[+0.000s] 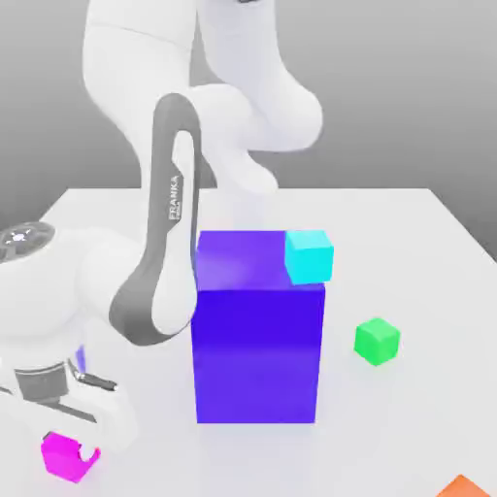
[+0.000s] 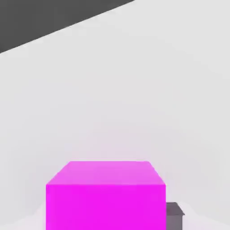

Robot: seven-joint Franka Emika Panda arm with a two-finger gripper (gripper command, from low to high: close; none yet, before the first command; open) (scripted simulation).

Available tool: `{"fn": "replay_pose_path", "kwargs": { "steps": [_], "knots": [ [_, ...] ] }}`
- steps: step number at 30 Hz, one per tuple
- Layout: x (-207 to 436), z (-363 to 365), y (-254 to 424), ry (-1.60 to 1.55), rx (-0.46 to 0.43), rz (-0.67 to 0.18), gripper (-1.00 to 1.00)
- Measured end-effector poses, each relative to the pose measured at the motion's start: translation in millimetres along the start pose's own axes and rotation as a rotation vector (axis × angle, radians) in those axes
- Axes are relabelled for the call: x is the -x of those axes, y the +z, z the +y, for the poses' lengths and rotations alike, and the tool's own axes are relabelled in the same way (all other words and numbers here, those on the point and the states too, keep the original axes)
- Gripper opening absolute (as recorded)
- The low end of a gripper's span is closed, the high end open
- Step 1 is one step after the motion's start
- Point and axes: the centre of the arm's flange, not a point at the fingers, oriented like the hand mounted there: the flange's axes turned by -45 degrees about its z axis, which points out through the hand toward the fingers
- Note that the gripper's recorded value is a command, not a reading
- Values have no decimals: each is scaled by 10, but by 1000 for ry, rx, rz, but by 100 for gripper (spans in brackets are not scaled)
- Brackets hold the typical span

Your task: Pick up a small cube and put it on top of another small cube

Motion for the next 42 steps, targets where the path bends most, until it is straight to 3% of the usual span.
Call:
{"fn": "replay_pose_path", "kwargs": {
  "steps": [7, 15, 23, 28, 33, 36, 42],
  "knots": [
    [8, -37, -634, -7, -14, -2, -100],
    [526, -1808, -796, -603, -143, -34, -100],
    [1898, -3368, -977, -1337, -243, -70, -100],
    [2754, -3444, -1124, -1720, -180, -51, -100],
    [3480, -3295, -1171, -2079, -48, -13, -100],
    [3600, -3284, -1035, -2156, -4, -4, -100],
    [3615, -3277, -585, -2167, 5, -3, -100]
  ]
}}
